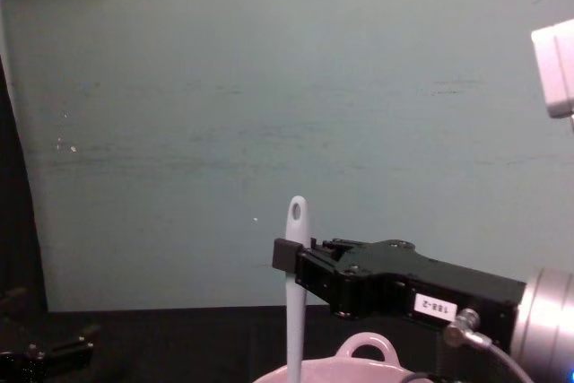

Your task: Use the one hand to pick up the spoon and stir the clear water in the bowl.

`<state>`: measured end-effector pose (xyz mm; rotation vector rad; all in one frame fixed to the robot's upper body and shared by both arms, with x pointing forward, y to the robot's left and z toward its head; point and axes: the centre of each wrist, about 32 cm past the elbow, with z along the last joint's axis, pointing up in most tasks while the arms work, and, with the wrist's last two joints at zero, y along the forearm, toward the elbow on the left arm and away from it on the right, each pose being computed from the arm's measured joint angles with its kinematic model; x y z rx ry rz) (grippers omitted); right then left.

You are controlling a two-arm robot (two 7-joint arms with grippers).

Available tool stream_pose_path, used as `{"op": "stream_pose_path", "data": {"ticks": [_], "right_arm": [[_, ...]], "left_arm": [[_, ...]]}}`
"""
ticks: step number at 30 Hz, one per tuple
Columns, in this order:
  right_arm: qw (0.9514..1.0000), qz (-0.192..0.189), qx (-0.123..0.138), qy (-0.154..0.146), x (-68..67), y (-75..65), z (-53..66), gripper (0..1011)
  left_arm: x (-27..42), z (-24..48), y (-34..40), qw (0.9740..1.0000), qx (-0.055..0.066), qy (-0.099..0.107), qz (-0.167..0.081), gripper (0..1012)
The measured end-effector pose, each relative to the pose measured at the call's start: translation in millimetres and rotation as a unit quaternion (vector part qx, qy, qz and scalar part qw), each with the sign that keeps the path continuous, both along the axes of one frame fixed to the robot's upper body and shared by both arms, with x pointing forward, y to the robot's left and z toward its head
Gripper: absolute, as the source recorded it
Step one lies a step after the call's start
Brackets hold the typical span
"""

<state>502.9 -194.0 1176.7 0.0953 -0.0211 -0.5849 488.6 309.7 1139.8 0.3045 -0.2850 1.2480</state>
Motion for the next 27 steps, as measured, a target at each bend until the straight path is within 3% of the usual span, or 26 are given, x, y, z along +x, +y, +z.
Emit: {"op": "stream_pose_path", "data": {"ticks": [8,15,27], "right_arm": [[0.9995,-0.024,0.017,0.013,14.3,1.0,-4.1,119],[0.9967,-0.076,0.023,0.016,25.1,-13.3,-4.9,119],[0.9938,-0.111,0.006,-0.001,21.0,-34.8,0.2,119]], "left_arm": [[0.0,0.0,0.0,1.0000,0.000,0.000,0.000,1005],[0.0,0.0,0.0,1.0000,0.000,0.000,0.000,1005],[0.0,0.0,0.0,1.0000,0.000,0.000,0.000,1005]]}}
